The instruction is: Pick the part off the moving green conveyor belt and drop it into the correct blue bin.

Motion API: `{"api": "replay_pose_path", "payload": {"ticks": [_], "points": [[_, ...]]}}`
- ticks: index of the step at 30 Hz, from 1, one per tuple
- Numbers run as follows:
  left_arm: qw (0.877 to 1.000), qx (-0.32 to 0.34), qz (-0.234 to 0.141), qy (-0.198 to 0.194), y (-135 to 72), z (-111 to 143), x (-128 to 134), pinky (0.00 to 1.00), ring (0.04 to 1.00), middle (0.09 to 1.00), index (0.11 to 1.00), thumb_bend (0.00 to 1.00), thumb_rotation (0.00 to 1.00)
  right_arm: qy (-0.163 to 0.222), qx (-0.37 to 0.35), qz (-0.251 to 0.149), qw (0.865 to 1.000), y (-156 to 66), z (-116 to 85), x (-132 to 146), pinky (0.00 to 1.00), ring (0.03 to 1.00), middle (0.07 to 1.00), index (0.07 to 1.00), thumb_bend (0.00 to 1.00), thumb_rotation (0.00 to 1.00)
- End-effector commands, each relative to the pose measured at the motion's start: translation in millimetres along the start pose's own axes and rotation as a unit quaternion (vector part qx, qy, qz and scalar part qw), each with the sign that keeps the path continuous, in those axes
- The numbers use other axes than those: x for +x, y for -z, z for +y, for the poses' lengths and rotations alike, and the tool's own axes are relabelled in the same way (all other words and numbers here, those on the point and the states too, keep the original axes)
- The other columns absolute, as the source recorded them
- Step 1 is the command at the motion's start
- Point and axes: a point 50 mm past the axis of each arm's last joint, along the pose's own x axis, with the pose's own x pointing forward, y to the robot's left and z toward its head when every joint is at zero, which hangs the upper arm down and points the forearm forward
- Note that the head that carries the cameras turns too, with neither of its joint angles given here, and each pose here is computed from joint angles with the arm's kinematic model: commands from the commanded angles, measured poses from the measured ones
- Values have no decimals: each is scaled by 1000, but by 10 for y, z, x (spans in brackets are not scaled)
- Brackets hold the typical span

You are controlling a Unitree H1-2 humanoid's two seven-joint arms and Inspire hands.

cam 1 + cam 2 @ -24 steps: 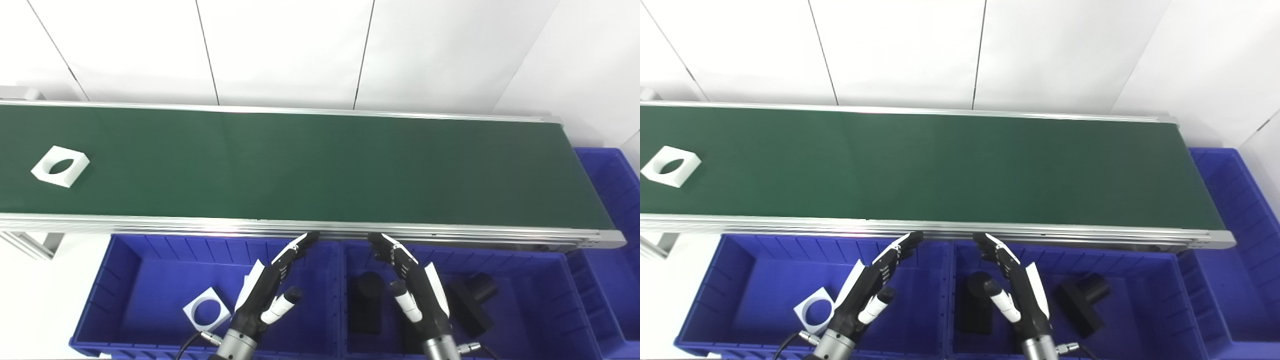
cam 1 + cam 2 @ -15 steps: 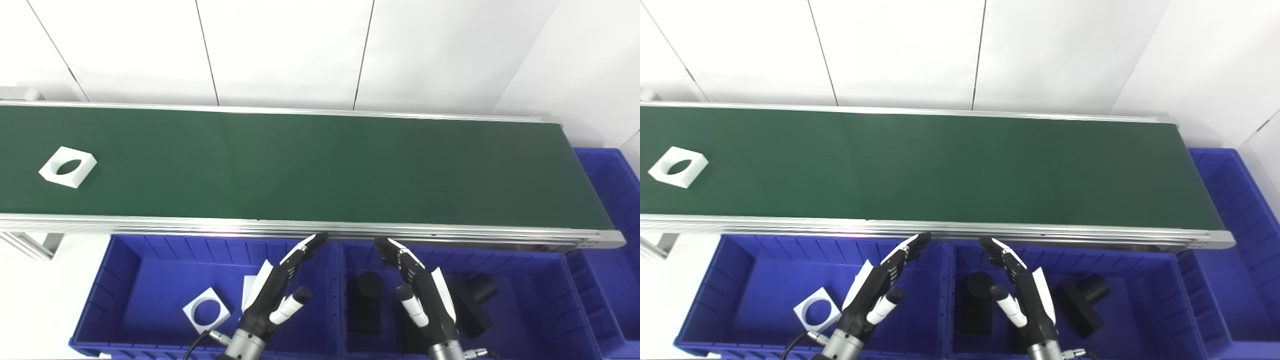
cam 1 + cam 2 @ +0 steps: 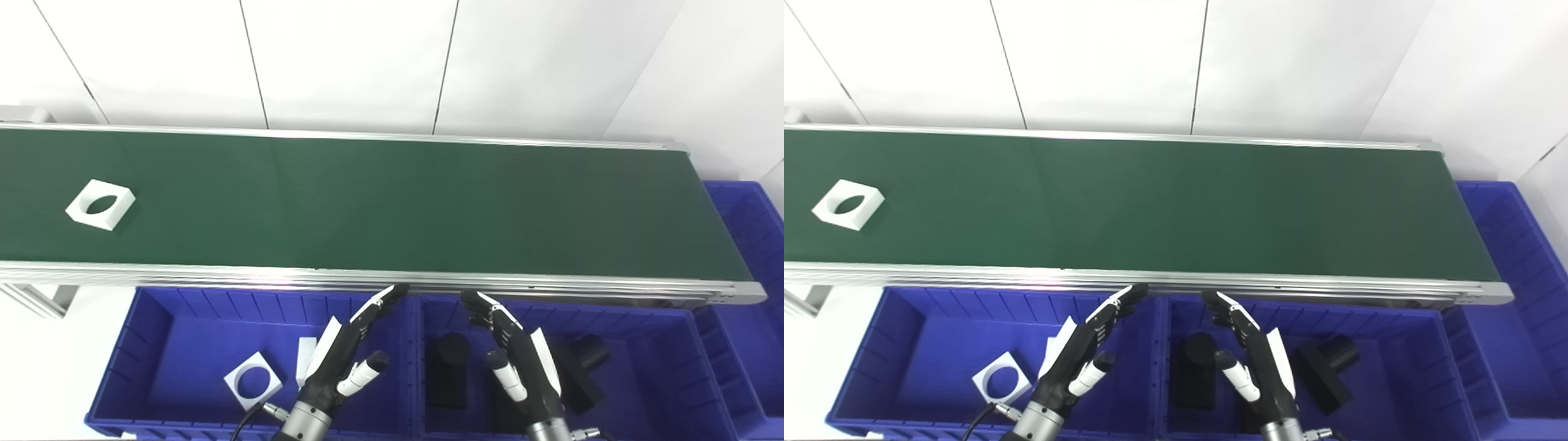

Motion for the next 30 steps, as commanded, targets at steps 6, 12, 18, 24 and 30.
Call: {"api": "replay_pose_path", "payload": {"ticks": [6, 12, 18, 24, 30], "points": [[999, -6, -31, -4, -81, 26, 67, 903, 913, 900, 873, 778, 1000, 3, 3, -39, 999, -93, 8, 51, 794, 836, 838, 816, 822, 1000], [999, -2, -32, -3, -84, 34, 66, 904, 912, 899, 871, 767, 1000, -1, 5, -39, 999, -97, 24, 46, 799, 841, 846, 824, 841, 1000], [999, -10, -31, -5, -80, 35, 65, 905, 914, 900, 870, 790, 1000, -6, 1, -39, 999, -93, 38, 48, 801, 846, 856, 829, 858, 1000], [999, -7, -31, -8, -79, 46, 59, 896, 908, 893, 860, 799, 1000, -10, 0, -41, 999, -100, 55, 55, 792, 841, 851, 828, 856, 1000], [1000, -12, -28, -7, -61, 72, 22, 911, 914, 897, 868, 788, 1000, -12, -3, -44, 999, -107, 78, 72, 788, 838, 849, 828, 842, 1000]]}}
